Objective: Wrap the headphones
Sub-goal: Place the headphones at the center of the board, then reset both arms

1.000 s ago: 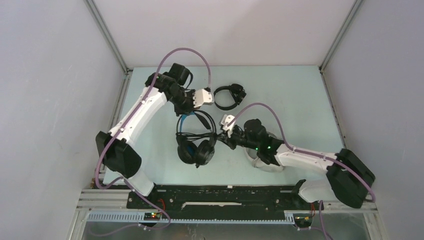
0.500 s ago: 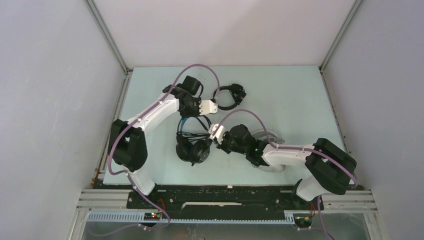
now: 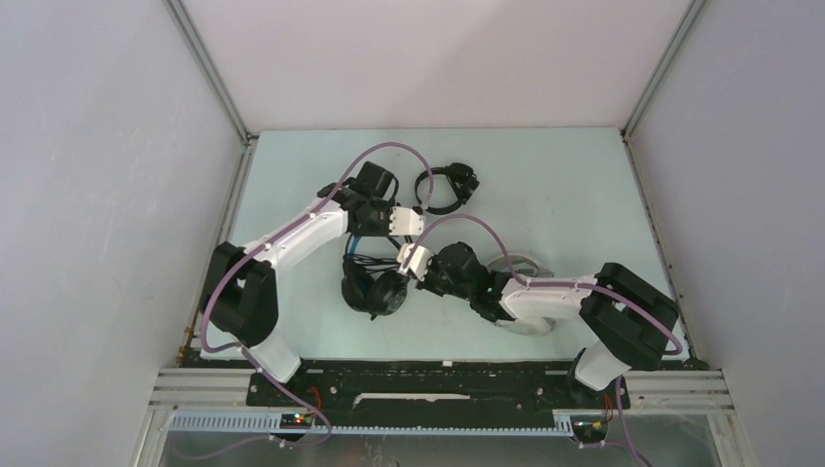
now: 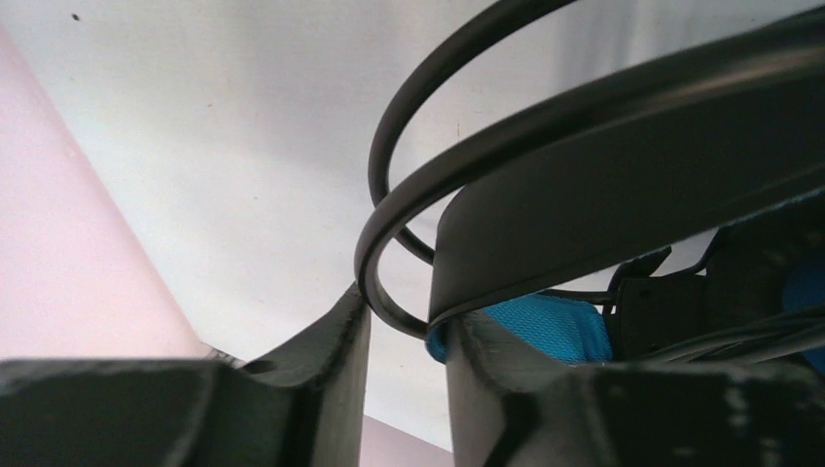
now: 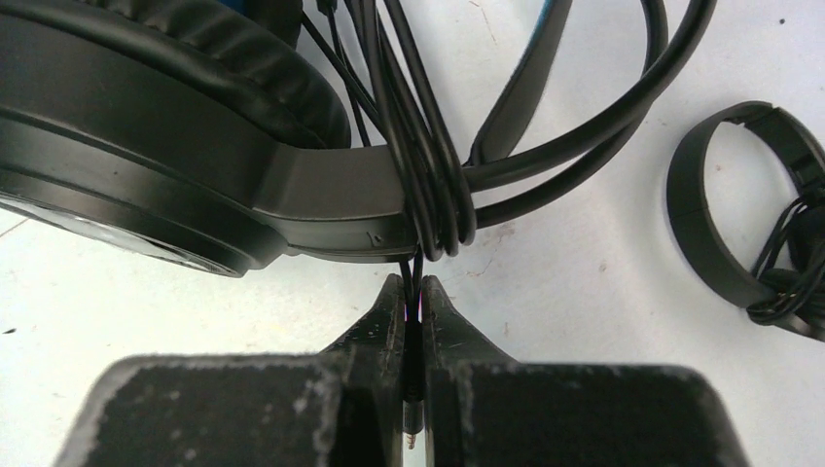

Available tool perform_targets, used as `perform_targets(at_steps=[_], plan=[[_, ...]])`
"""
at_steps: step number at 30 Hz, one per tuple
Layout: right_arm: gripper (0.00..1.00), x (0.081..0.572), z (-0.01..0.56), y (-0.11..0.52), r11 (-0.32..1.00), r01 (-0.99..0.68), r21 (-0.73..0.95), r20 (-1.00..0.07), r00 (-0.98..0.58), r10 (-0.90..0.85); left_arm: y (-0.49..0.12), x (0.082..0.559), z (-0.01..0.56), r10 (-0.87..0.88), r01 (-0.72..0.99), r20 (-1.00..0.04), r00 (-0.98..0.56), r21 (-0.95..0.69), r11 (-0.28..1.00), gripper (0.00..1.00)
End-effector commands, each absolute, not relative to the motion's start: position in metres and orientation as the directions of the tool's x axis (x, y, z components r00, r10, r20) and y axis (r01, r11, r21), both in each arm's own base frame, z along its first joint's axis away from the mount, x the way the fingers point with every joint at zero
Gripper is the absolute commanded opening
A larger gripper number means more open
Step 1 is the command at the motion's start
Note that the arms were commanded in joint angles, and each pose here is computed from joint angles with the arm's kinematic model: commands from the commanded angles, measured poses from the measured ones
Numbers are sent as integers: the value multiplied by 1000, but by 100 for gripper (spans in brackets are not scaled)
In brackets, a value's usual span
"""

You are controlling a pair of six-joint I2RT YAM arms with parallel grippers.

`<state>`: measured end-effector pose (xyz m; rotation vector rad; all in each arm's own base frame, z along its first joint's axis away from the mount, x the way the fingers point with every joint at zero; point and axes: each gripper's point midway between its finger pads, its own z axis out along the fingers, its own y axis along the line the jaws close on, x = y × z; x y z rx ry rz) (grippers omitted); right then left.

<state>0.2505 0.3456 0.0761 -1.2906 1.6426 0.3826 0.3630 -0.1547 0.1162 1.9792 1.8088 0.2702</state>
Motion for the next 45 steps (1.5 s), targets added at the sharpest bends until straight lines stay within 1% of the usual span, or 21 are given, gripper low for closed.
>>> perform_targets(at_steps=[1, 6, 11, 13, 16, 19, 20, 22, 23, 24, 25, 27, 29, 31, 32, 33, 36, 40, 43, 45], plan=[[0, 268, 96, 355, 404, -829, -387, -820, 108, -562, -163, 364, 143, 962, 848, -203, 184, 528, -50, 42], [0, 271, 94, 354, 386, -821, -420, -802, 137, -582, -181, 350, 143, 928, 866, -293, 231, 496, -59, 52], [0, 272, 90, 355, 367, -822, -436, -787, 150, -598, -191, 338, 139, 906, 890, -350, 240, 452, -62, 58], [0, 271, 89, 355, 362, -823, -437, -784, 152, -602, -193, 333, 139, 898, 899, -368, 242, 433, -65, 65], [0, 271, 84, 354, 356, -825, -439, -778, 151, -610, -198, 330, 144, 882, 902, -401, 247, 428, -58, 67], [0, 273, 82, 354, 352, -820, -452, -769, 158, -620, -206, 325, 154, 855, 903, -458, 245, 428, -29, 68], [0, 274, 80, 353, 346, -817, -461, -761, 163, -628, -208, 326, 159, 846, 902, -479, 235, 432, -6, 73], [4, 276, 77, 350, 344, -810, -474, -749, 165, -642, -209, 330, 170, 827, 889, -521, 213, 455, 58, 75], [6, 277, 76, 349, 342, -808, -480, -741, 164, -651, -208, 335, 178, 818, 875, -544, 189, 471, 111, 75], [9, 277, 72, 347, 340, -806, -485, -731, 160, -663, -207, 343, 186, 801, 853, -581, 146, 483, 195, 76], [10, 278, 70, 345, 340, -804, -487, -725, 156, -671, -205, 348, 193, 785, 836, -605, 129, 492, 242, 77], [13, 278, 65, 341, 330, -804, -495, -707, 152, -691, -203, 351, 206, 733, 821, -676, 67, 455, 344, 78], [16, 278, 61, 338, 324, -802, -501, -693, 148, -706, -199, 356, 221, 674, 792, -738, 9, 417, 446, 83], [19, 278, 59, 336, 318, -802, -505, -682, 146, -716, -193, 359, 234, 625, 756, -779, -45, 383, 530, 87], [21, 278, 58, 334, 313, -803, -506, -678, 146, -721, -190, 359, 240, 608, 742, -790, -74, 364, 563, 97], [23, 277, 58, 334, 309, -805, -506, -674, 146, -724, -187, 358, 245, 588, 728, -802, -105, 341, 595, 99], [28, 272, 58, 330, 292, -817, -498, -665, 144, -733, -180, 355, 259, 532, 688, -830, -168, 288, 666, 100], [30, 262, 68, 322, 294, -837, -462, -670, 113, -733, -170, 344, 279, 482, 638, -855, -192, 264, 723, 100], [33, 251, 89, 314, 325, -854, -407, -709, 71, -701, -159, 334, 294, 446, 592, -874, -191, 260, 763, 100], [35, 244, 108, 310, 356, -866, -351, -756, 37, -654, -150, 330, 311, 398, 538, -898, -188, 244, 807, 100]])
